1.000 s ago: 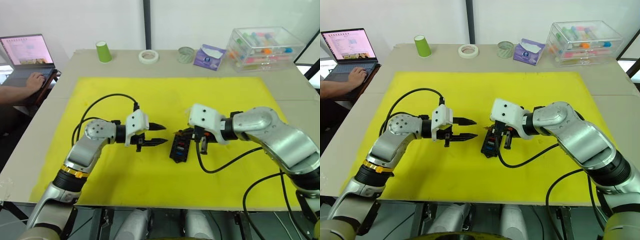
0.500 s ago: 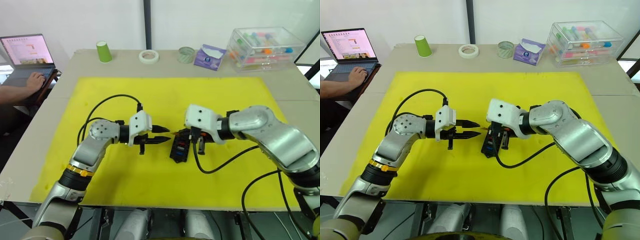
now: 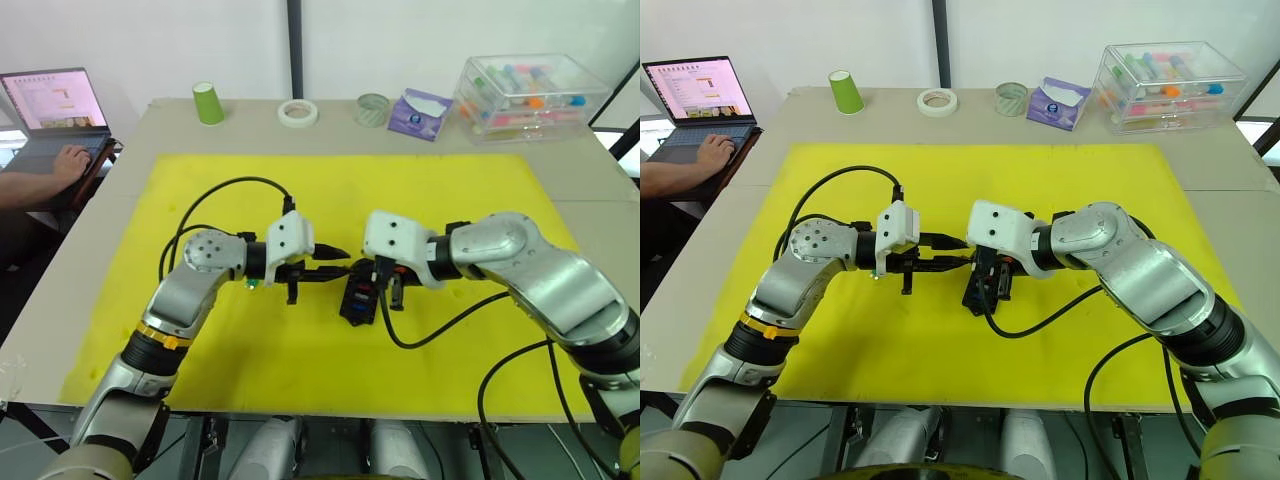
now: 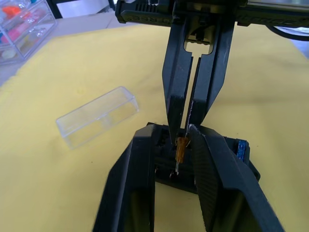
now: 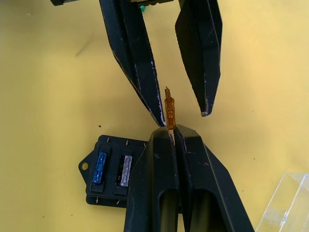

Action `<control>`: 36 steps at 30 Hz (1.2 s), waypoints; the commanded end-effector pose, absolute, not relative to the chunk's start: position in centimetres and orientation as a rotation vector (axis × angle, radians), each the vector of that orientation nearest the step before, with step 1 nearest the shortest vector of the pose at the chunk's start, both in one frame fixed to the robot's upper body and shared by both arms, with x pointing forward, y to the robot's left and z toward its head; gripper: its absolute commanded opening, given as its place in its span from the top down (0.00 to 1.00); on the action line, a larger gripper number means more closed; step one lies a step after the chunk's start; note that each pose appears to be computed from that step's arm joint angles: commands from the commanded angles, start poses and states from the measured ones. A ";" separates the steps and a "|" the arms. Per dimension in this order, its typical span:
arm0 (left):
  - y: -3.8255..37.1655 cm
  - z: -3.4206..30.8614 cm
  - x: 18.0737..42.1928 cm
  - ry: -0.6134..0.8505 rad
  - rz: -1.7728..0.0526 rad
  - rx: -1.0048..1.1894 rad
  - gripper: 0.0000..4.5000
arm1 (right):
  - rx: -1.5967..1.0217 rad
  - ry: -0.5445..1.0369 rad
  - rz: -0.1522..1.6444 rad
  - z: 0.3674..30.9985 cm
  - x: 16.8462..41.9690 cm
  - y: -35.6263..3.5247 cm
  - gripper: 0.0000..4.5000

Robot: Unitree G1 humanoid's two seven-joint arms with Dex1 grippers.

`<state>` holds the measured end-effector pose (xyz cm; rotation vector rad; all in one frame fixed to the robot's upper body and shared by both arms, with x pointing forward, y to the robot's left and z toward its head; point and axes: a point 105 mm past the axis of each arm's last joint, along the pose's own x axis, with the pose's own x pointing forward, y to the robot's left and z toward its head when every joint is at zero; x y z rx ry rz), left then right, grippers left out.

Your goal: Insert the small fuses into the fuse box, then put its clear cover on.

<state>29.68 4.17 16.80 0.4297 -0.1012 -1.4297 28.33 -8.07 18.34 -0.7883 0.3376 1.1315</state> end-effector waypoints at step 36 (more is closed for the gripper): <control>7.1 20.4 28.0 0.197 -1.513 -0.386 1.00 | -0.145 0.371 1.278 22.5 26.0 -9.1 0.06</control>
